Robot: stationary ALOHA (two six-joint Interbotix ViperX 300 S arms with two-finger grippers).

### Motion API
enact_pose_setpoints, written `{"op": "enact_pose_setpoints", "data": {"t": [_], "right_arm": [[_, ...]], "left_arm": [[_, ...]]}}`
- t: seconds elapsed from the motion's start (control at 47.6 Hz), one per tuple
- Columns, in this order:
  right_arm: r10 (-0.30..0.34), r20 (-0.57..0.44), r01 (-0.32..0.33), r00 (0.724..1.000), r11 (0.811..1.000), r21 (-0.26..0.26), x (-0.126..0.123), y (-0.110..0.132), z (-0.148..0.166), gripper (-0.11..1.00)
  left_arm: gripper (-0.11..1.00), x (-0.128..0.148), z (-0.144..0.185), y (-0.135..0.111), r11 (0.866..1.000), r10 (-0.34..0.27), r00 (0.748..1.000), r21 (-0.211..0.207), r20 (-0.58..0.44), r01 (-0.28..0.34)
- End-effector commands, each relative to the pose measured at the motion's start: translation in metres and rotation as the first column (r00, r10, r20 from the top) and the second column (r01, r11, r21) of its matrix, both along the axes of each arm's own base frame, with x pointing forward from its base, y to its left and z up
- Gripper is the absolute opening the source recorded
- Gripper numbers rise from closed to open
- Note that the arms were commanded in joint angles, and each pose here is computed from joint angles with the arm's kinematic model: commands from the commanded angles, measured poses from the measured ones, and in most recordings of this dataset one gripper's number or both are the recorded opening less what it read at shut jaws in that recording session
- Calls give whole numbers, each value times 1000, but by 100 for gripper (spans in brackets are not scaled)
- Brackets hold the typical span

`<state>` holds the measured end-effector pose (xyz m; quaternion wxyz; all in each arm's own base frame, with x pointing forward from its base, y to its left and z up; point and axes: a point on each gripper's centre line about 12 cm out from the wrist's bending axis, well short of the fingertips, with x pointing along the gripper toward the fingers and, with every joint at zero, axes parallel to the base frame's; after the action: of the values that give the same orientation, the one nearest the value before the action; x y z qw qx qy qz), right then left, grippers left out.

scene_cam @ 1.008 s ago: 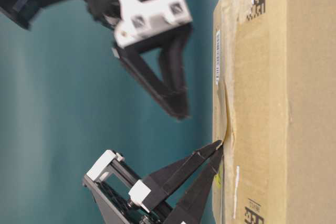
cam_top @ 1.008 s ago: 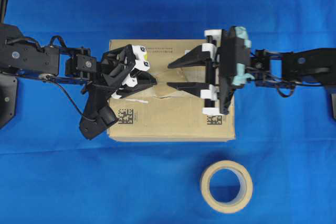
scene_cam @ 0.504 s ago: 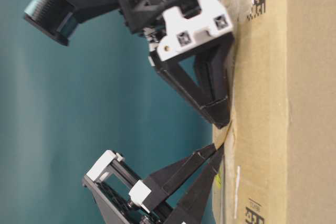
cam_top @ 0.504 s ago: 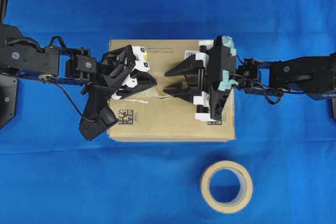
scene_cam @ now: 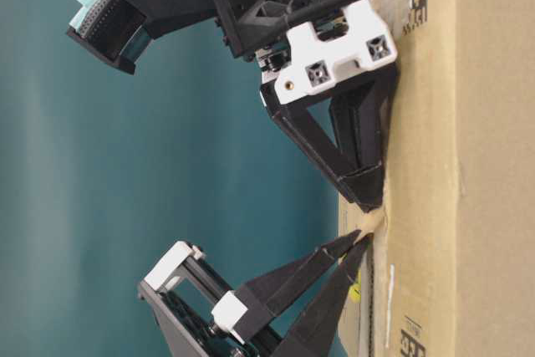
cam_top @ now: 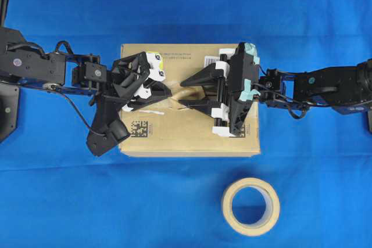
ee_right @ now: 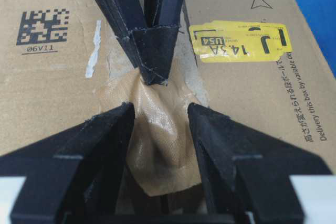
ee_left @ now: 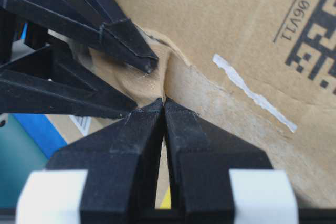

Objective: Apply tape along the seams of the closed cardboard box to seal it securely.
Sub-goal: 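Hold the tape with both grippers and smooth it along the seam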

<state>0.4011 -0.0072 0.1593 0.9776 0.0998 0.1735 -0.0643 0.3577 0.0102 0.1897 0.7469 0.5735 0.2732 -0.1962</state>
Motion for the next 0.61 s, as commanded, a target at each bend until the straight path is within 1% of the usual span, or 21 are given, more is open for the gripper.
{"op": "enact_pose_setpoints", "data": {"t": [0.0, 0.315, 0.42, 0.588], "right_arm": [[1, 17, -1, 1000, 1000, 3, 1, 2, 6, 48], [5, 14, -5, 1000, 1000, 2, 1, 3, 5, 48], [6, 11, -6, 1000, 1000, 1, 0, 3, 4, 48], [3, 11, -3, 1000, 1000, 2, -1, 2, 4, 48]], "left_arm": [[0, 1, 5, 5, 1000, 19, 1000, -5, 6, -19], [2, 1, 6, 13, 999, 39, 999, -7, -4, -39], [11, 1, 7, 14, 999, 44, 999, -7, -4, -44], [34, 3, 9, 15, 999, 42, 999, -2, -14, -42]]}}
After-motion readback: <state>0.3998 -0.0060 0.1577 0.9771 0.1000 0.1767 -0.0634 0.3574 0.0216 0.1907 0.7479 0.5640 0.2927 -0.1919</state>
